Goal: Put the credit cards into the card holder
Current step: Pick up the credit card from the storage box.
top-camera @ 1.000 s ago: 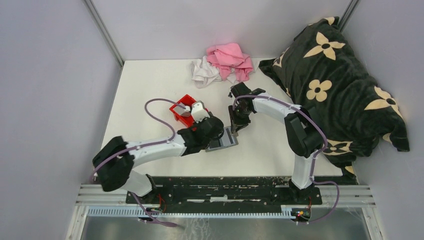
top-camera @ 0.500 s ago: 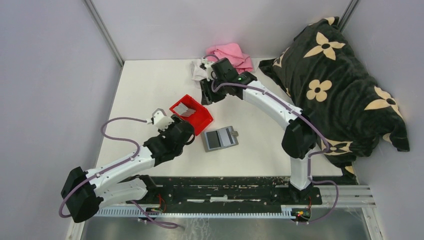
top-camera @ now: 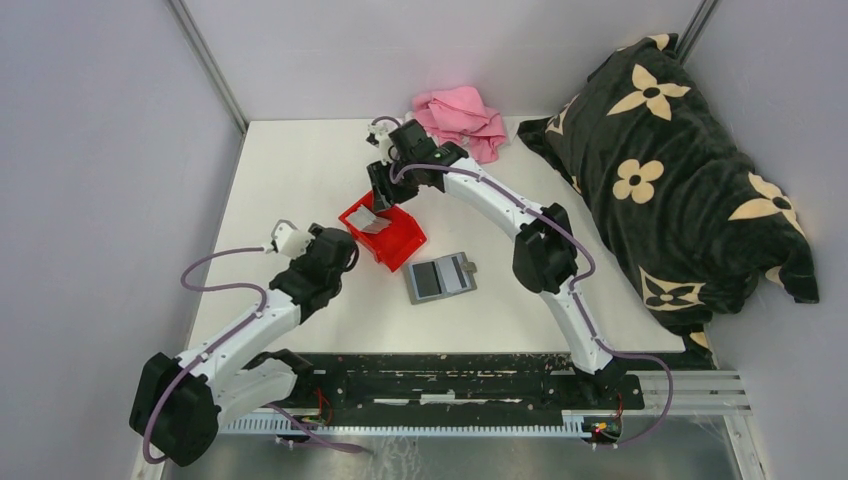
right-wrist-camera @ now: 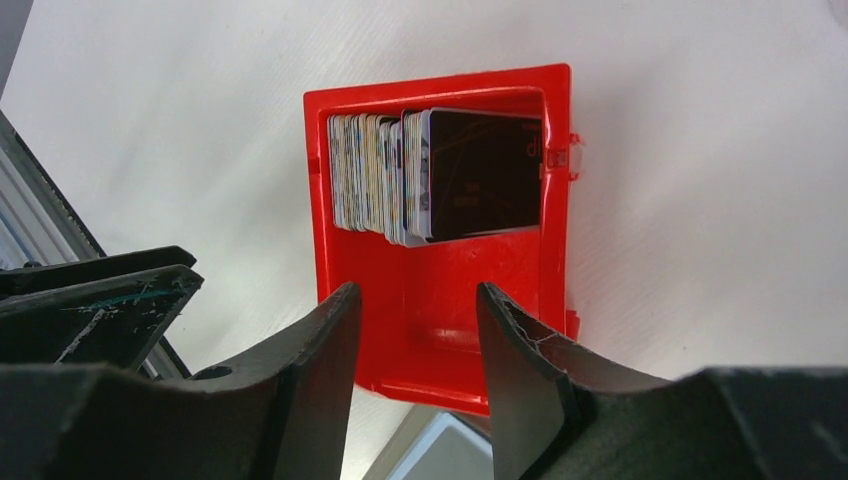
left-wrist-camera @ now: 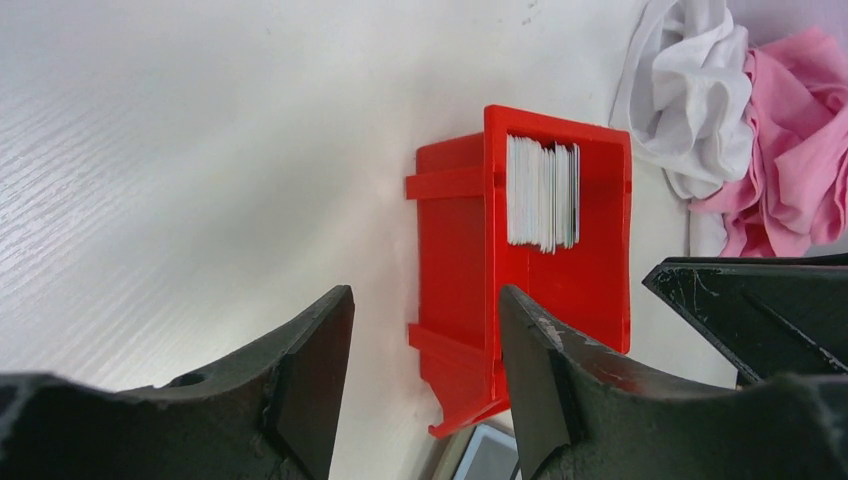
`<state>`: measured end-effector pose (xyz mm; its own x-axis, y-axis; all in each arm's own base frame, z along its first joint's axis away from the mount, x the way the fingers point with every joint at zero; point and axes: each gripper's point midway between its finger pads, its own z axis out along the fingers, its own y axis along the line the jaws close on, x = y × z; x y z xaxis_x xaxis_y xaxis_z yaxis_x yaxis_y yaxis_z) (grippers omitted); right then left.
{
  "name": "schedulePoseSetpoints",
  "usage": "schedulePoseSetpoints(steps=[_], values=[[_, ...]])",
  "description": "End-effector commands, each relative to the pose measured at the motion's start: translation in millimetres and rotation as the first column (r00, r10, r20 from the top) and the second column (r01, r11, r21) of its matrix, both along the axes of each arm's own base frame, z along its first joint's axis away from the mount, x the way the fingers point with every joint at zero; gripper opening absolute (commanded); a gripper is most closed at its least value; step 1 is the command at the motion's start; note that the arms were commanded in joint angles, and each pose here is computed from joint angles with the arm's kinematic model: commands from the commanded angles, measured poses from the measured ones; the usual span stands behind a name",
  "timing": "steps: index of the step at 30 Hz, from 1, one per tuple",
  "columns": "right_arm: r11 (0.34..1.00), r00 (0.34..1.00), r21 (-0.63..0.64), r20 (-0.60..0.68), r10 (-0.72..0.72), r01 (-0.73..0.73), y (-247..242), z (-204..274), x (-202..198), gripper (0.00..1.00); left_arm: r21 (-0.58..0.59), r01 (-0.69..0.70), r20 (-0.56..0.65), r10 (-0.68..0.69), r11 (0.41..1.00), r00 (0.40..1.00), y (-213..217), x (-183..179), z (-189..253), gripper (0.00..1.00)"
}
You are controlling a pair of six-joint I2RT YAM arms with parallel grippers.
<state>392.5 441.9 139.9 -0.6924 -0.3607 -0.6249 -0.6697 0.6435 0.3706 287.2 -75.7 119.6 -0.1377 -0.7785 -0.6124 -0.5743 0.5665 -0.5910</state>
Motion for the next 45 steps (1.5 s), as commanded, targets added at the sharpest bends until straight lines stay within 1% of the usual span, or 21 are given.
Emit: schedulePoseSetpoints(steps=[1, 6, 10, 15, 18, 27, 29, 35, 38, 45], values=[[0.995, 0.996, 0.095, 0.087, 0.030, -0.038, 22.2, 30.3, 13.0, 0.54, -0.029, 0.006, 0.013, -0.006, 1.000, 1.000, -1.2, 14.4, -2.8, 0.63], [0.994, 0.994, 0.095, 0.098, 0.048, -0.057, 28.7, 22.8, 18.3, 0.55, -0.056, -0.012, -0.008, 0.011, 0.998, 1.000, -2.5, 26.3, -11.9, 0.63], [0.992, 0.994, 0.105, 0.095, 0.059, -0.068, 34.2, 14.8, 20.2, 0.57, -0.055, -0.026, -0.031, 0.024, 0.998, 0.999, -1.7, 35.8, -16.7, 0.63], [0.989, 0.993, 0.124, 0.090, 0.071, -0.082, 42.1, 5.8, 23.8, 0.57, -0.084, -0.062, -0.041, 0.058, 0.995, 0.997, 4.5, 41.9, -25.0, 0.64], [0.987, 0.993, 0.138, 0.096, 0.075, -0.088, 47.3, 2.8, 27.1, 0.59, -0.087, -0.082, -0.044, 0.079, 0.993, 0.996, 9.8, 44.2, -29.5, 0.64], [0.984, 0.994, 0.157, 0.075, 0.076, -0.087, 55.9, -12.4, 30.0, 0.60, -0.106, -0.074, -0.085, 0.065, 0.992, 0.994, 14.0, 54.5, -41.8, 0.64], [0.987, 0.996, 0.140, 0.049, 0.077, -0.083, 56.0, -30.9, 29.7, 0.60, -0.108, -0.074, -0.092, 0.064, 0.991, 0.994, 14.9, 57.4, -44.4, 0.64], [0.992, 0.997, 0.099, -0.001, 0.081, -0.081, 49.8, -53.7, 23.1, 0.59, -0.133, -0.025, -0.124, 0.009, 0.991, 0.992, 6.9, 72.4, -56.4, 0.64], [0.994, 0.996, 0.079, -0.020, 0.084, -0.082, 46.2, -61.7, 19.1, 0.57, -0.122, 0.007, -0.149, -0.025, 0.992, 0.989, 1.7, 78.3, -60.3, 0.65], [0.996, 0.996, 0.046, -0.041, 0.077, -0.075, 38.0, -69.0, 12.4, 0.53, -0.140, 0.031, -0.143, -0.051, 0.990, 0.988, -3.7, 85.7, -60.9, 0.65]])
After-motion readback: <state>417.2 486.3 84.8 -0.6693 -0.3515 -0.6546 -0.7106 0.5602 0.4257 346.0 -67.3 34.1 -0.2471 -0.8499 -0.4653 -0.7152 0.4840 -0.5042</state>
